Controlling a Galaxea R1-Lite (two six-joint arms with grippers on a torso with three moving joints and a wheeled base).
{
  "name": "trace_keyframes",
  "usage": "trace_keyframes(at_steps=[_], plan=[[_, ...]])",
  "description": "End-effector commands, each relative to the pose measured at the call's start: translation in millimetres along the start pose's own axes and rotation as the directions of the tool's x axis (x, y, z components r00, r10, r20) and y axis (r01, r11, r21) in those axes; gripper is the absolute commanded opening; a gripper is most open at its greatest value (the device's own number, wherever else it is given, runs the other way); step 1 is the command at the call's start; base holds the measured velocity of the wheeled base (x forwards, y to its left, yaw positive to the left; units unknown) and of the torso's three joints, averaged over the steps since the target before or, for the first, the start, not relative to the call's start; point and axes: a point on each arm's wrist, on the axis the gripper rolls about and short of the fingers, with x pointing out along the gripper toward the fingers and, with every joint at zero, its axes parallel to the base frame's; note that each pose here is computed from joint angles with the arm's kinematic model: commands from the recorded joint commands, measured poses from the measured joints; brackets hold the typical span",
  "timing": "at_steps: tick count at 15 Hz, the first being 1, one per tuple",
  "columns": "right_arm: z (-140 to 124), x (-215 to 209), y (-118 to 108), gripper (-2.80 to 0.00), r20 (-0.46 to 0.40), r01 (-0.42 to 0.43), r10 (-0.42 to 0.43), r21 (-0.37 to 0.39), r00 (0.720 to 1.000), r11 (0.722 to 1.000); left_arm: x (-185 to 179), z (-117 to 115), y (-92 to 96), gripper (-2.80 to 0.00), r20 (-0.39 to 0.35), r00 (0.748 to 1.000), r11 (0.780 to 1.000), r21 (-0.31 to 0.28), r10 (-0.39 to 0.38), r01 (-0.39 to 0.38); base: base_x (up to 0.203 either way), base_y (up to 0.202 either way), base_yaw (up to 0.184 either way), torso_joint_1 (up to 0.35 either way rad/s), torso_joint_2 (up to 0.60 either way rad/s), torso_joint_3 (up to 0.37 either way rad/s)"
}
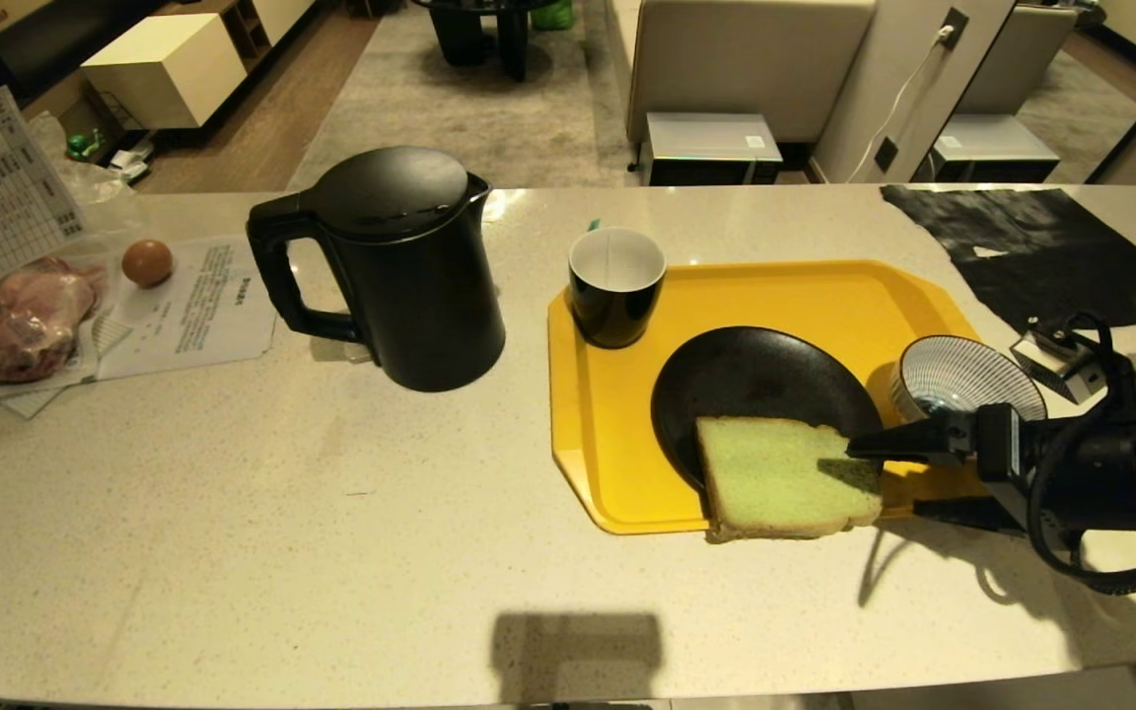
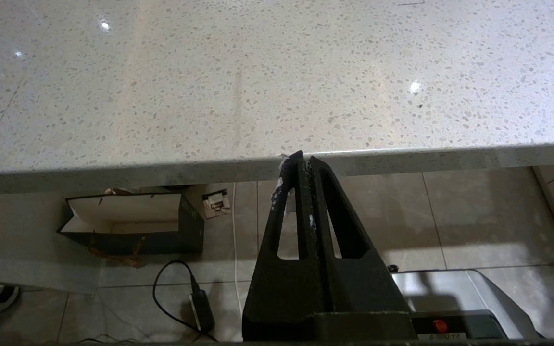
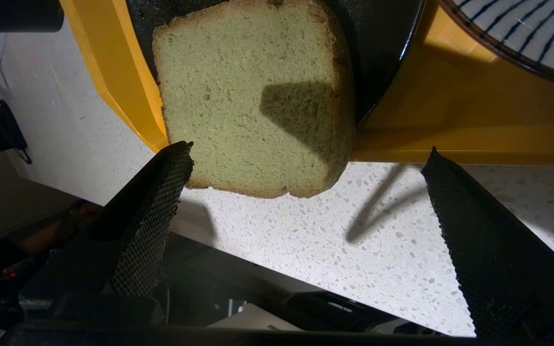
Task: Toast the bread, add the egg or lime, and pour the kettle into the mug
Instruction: Pick up the bread slice
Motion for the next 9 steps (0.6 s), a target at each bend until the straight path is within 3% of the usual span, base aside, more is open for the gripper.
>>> trace_keyframes(at_steps=[1, 9], plan=[[1.2, 5.8, -1.6, 0.00, -0.026, -0.007, 0.008, 0.024, 1.000, 1.000, 0.1, 0.0, 0.0, -2.80, -0.001, 1.000, 1.000, 0.000, 0.000, 0.000, 0.000, 0.000, 0.000, 0.000, 0.00, 0.000], [3.9, 11.5, 3.6, 0.00, -0.042, -0.026, 0.027, 0.036, 0.999, 0.999, 0.1, 0.0, 0.0, -2.80, -0.001, 1.000, 1.000, 0.000, 0.000, 0.000, 0.000, 0.000, 0.000, 0.000, 0.00, 0.000]])
